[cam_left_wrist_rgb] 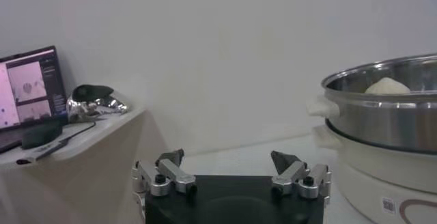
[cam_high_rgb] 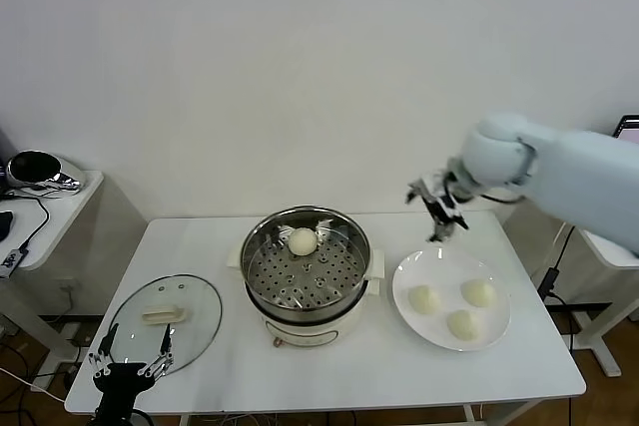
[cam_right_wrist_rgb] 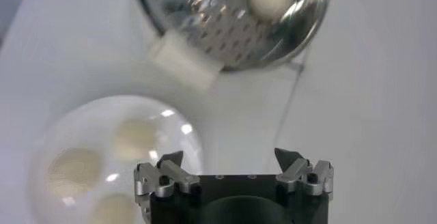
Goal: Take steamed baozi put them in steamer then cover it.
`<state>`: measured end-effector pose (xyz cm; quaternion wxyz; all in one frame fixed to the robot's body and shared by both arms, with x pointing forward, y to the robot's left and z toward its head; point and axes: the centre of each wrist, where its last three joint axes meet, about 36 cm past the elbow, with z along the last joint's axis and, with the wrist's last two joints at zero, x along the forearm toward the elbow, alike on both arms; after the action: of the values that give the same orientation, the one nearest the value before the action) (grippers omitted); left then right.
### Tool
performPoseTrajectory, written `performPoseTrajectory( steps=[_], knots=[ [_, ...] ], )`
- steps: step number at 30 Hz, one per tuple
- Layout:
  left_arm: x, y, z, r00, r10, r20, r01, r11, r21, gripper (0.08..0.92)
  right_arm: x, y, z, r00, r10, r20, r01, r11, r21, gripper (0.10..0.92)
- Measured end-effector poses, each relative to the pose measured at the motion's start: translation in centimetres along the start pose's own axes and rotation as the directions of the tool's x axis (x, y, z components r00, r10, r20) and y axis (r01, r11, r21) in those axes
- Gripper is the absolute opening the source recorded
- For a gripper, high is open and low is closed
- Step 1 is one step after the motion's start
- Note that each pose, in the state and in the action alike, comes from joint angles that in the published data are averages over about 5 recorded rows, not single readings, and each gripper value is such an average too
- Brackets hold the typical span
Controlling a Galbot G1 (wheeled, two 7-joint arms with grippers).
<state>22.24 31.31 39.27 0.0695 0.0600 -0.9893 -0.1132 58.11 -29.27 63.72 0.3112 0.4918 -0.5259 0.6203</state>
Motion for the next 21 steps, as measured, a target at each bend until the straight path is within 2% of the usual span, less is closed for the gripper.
performPoseTrajectory(
  steps=[10, 21],
  knots=[
    [0.3, 0.2, -0.1, 0.9999, -0.013, -0.007, 0.013, 1.000, -0.005, 0.823, -5.7, 3.4, 2.9, 0.996, -0.084, 0.010, 0.085, 0.995, -0.049, 0.823],
    [0.5, 0.5, 0.2, 0.9996, -0.024, -0.017, 0.024, 1.000, -0.008, 0.823, -11.8, 4.0, 3.4, 0.990, -0.141, 0.008, 0.141, 0.989, -0.049, 0.823]
  ],
)
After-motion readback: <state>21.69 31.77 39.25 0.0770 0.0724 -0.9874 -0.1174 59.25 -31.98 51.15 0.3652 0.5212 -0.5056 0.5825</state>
